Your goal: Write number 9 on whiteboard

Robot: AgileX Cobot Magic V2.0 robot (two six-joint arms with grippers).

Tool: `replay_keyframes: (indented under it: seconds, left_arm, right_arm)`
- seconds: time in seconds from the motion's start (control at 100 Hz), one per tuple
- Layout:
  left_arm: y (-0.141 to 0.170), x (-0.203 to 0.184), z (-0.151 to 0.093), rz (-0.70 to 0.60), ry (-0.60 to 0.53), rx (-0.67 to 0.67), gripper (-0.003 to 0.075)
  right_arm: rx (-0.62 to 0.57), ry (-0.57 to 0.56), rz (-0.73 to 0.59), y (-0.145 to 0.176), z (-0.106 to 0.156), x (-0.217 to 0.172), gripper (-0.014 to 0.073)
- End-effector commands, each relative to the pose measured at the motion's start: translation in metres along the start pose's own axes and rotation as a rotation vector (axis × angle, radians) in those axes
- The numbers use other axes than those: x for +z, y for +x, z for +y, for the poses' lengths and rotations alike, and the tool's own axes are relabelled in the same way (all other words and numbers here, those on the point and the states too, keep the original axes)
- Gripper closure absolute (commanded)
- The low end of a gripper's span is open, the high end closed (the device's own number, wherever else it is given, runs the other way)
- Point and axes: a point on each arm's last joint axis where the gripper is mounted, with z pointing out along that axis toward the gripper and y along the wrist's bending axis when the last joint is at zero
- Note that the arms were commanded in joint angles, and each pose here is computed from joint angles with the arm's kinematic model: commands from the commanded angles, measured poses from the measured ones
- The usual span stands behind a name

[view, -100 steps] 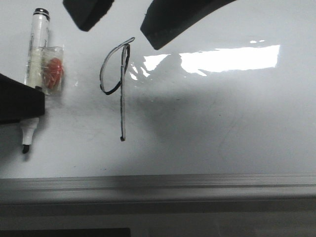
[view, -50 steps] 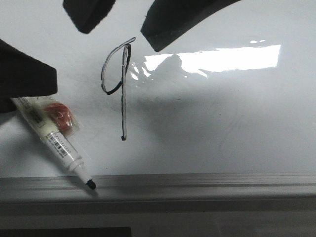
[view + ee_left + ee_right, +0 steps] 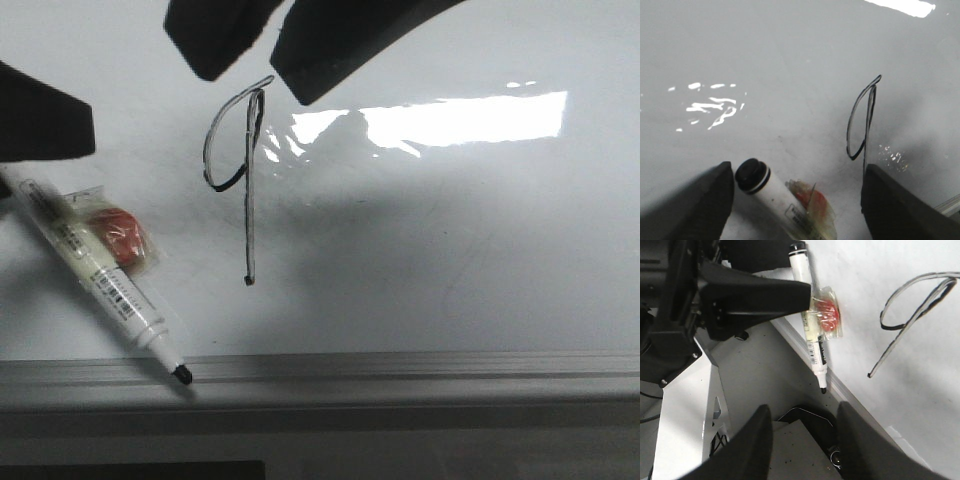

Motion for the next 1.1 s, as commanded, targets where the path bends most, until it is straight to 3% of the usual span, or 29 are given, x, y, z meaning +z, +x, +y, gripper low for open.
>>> replay_keyframes:
  seconds: [0.0,0.07,0.1,0.19,0.4,0.66,0.85,1.09]
  left_arm:
    - [-0.018,-0.008,-0.005,-0.111,0.027,0.027,0.0276]
    - [-0.024,-0.018,-0.006,-0.155,0.058,0.033,0.0401]
    - [-0.026,-0.022,-0.007,-0.172,0.073,0.037,0.0491]
    - [-0.034,-0.038,-0.009,-0.233,0.125,0.073,0.0746]
    - [-0.038,-0.068,-0.008,-0.309,0.213,0.111,0.0741]
    - [-0.01,-0.093,0.007,-0.312,0.298,0.165,0.0741]
    - [0.006,-0.101,0.015,-0.309,0.341,0.151,0.0741]
    - [0.007,-0.101,0.014,-0.294,0.351,0.153,0.0741]
  right_arm:
    - [-0.022,-0.008,-0.12,-0.013,0.005,-0.019,0.0468]
    - [-0.04,0.004,-0.146,-0.014,0.005,-0.025,0.0601]
    - [-0.049,0.011,-0.16,-0.013,0.004,-0.027,0.0662]
    - [-0.063,0.02,-0.236,-0.009,0.003,-0.037,0.0658]
    - [-0.129,0.057,-0.486,0.021,-0.004,-0.064,0.0658]
    - [-0.24,0.093,-0.798,0.099,-0.018,-0.097,0.0658]
    - [-0.248,0.083,-0.882,0.154,-0.028,-0.1,0.0659]
    - [-0.254,0.073,-0.953,0.185,-0.035,-0.099,0.0659]
